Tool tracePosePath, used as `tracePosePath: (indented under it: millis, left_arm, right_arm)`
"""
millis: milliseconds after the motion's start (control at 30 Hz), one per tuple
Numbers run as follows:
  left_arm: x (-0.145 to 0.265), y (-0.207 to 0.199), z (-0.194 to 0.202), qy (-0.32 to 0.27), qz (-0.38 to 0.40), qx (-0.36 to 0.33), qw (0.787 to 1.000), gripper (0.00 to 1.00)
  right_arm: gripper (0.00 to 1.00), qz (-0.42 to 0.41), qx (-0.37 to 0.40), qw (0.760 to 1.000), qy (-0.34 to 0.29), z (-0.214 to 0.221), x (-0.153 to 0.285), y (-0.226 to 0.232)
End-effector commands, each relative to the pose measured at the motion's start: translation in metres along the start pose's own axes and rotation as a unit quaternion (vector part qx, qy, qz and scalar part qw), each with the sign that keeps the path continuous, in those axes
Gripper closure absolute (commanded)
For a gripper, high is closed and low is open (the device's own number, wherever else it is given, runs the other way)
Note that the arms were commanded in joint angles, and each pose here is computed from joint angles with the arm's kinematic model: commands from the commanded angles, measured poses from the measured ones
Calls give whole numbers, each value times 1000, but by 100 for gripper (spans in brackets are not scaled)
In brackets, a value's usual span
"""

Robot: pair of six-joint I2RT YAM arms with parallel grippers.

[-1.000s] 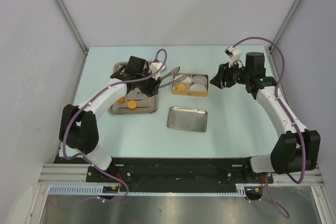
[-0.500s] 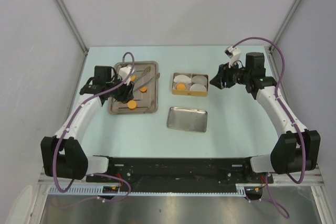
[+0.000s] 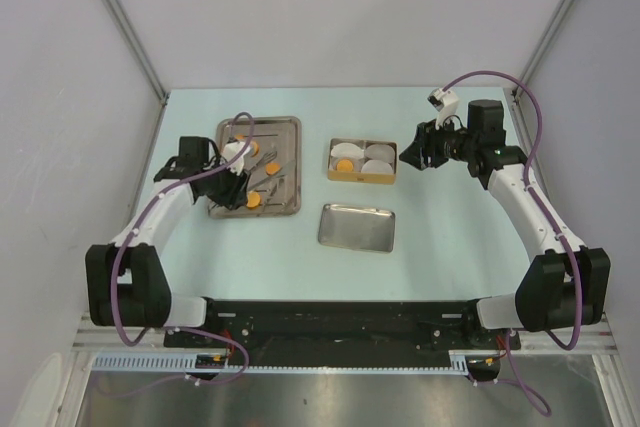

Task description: Pack the cookies

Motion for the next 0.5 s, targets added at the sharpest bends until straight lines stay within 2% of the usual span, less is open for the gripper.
tracePosePath:
  millis: [0,467]
  left_arm:
    - [-10,15,-2,-7,-11,-15,1000,48]
    - [-22,40,20,19,-13,14,1000,48]
  right_arm:
    - [46,-6,9,1000,-2,-1,-1,-1]
    - [46,-6,11,1000,-1,-1,-1,-1]
Point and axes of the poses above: each gripper's point midway between its finger pads, its own x axis back along the fingers, its own y axis along the line the jaws close on, z = x × y, the point moved 3 cm from there along x, back along the fingers, and after that the axes turned 7 degrees about -x, right-handed, at the moved point
